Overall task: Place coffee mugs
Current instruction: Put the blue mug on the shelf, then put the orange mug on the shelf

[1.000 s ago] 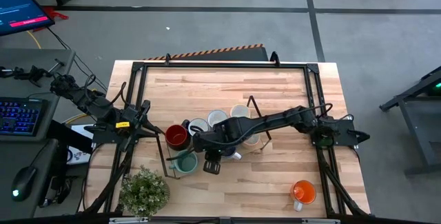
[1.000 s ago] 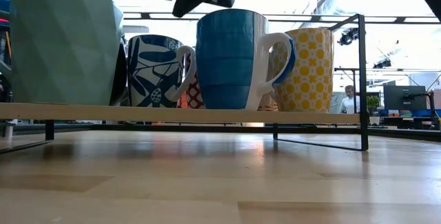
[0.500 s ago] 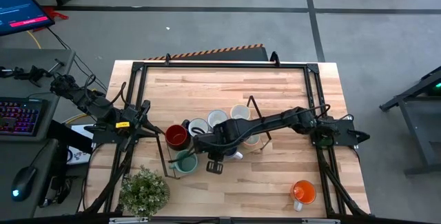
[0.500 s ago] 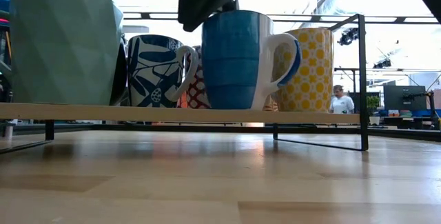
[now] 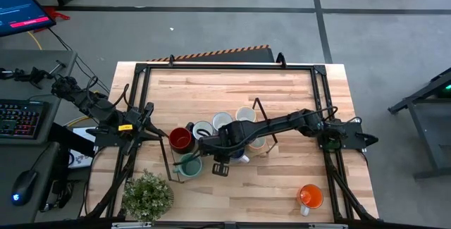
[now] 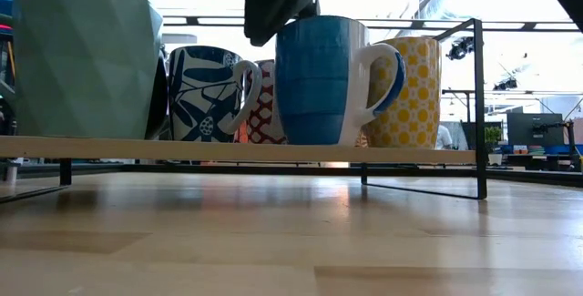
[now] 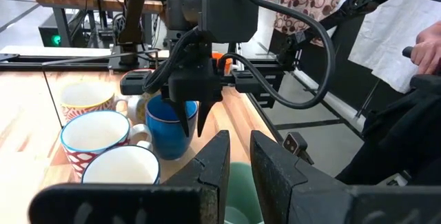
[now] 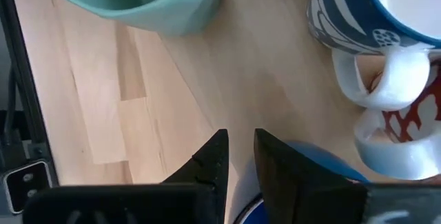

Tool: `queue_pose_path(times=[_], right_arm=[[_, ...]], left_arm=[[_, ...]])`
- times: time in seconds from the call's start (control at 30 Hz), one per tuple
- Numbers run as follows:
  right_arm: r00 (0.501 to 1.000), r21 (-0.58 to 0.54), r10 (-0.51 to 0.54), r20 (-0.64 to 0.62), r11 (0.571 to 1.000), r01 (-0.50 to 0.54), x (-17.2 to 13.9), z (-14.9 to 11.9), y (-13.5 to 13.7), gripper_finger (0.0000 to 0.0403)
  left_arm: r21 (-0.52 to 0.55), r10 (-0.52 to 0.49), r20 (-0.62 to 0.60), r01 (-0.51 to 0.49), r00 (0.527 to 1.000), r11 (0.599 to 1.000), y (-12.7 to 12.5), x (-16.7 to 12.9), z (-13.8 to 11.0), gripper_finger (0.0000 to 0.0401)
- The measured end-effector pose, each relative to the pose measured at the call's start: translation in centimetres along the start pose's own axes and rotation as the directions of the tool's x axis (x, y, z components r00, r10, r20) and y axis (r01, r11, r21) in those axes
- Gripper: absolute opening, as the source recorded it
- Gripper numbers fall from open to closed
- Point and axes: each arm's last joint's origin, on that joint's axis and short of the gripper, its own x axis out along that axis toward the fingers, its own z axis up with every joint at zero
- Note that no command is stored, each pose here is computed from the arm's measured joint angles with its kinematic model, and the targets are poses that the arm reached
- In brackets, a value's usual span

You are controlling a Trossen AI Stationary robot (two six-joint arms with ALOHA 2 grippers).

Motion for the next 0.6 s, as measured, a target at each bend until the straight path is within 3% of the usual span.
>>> queue_pose_path(times=[0.23, 0.4, 0.6], right_arm=[[0.997, -0.077, 0.009, 0.081, 0.997, -0.003, -0.3, 0.6, 0.2, 0.0060], [0.981, -0.149, 0.056, 0.185, 0.988, -0.029, -3.3, 0.9, 0.3, 0.0060], [0.992, -0.211, 0.075, 0.102, 0.976, -0.052, -7.6, -1.2, -0.7, 0.0060]], left_arm=[[-0.015, 0.000, 0.000, 0.000, 1.000, 1.000, 0.0, 0.0, 0.0, 0.0046], [-0.016, 0.000, 0.000, 0.000, 1.000, 1.000, 0.0, 0.0, 0.0, 0.0046], [-0.021, 0.000, -0.002, 0.000, 1.000, 1.000, 0.0, 0.0, 0.0, 0.0046]])
